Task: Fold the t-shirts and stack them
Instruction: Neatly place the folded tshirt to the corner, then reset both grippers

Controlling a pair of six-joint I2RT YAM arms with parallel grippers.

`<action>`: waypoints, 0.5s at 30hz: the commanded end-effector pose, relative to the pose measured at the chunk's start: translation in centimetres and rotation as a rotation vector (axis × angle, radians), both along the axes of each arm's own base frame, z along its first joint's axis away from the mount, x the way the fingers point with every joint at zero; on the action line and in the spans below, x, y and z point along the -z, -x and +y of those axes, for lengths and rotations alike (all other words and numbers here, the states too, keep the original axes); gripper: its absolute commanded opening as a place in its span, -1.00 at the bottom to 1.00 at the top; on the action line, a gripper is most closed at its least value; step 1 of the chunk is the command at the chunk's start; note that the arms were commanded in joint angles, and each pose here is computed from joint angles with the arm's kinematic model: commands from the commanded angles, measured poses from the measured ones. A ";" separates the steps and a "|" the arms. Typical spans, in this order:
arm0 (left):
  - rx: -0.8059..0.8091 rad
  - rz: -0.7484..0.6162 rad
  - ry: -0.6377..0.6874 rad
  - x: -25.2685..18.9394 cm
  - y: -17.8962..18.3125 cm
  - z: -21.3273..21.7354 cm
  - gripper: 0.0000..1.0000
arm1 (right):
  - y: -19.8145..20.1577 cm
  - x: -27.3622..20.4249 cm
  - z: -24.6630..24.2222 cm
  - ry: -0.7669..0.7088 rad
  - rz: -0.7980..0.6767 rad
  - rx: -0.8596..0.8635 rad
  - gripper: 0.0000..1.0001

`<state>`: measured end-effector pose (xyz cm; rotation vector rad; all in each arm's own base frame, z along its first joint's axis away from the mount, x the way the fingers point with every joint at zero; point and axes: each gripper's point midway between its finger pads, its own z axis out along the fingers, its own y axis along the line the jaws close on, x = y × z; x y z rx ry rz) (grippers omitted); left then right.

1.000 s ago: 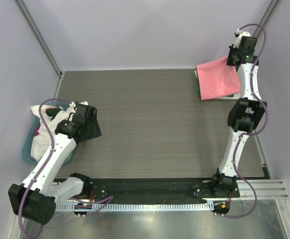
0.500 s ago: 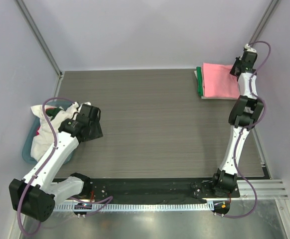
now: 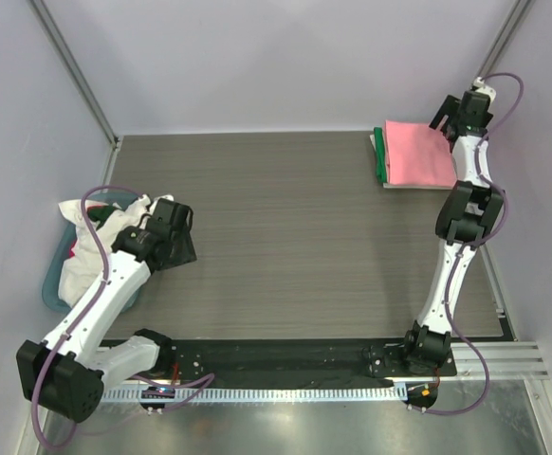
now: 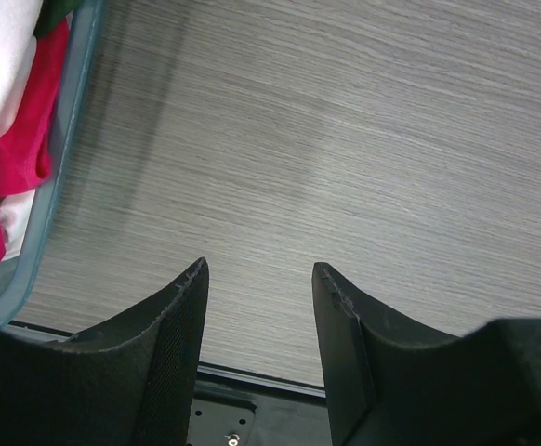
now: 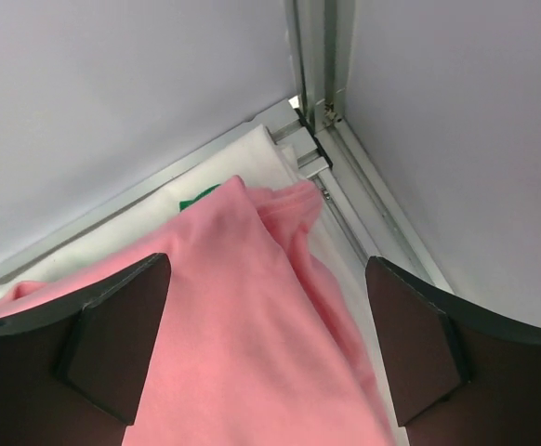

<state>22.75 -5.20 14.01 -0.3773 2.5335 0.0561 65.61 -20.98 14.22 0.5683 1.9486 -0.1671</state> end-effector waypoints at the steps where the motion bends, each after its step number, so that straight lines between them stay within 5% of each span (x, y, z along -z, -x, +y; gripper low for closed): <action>1: -0.009 -0.049 -0.004 -1.1 -0.1 0.3 0.00 | 2.2 -15.3 -0.4 0.052 -0.266 0.089 0.86; 9: -0.004 -0.140 0.026 -2.9 0.1 0.4 0.01 | 11.2 -27.2 4.7 -0.064 -0.455 0.026 0.89; 15: -0.001 -0.196 0.047 -4.1 0.2 0.5 0.01 | 18.3 -25.8 10.8 -0.254 -0.456 -0.117 0.93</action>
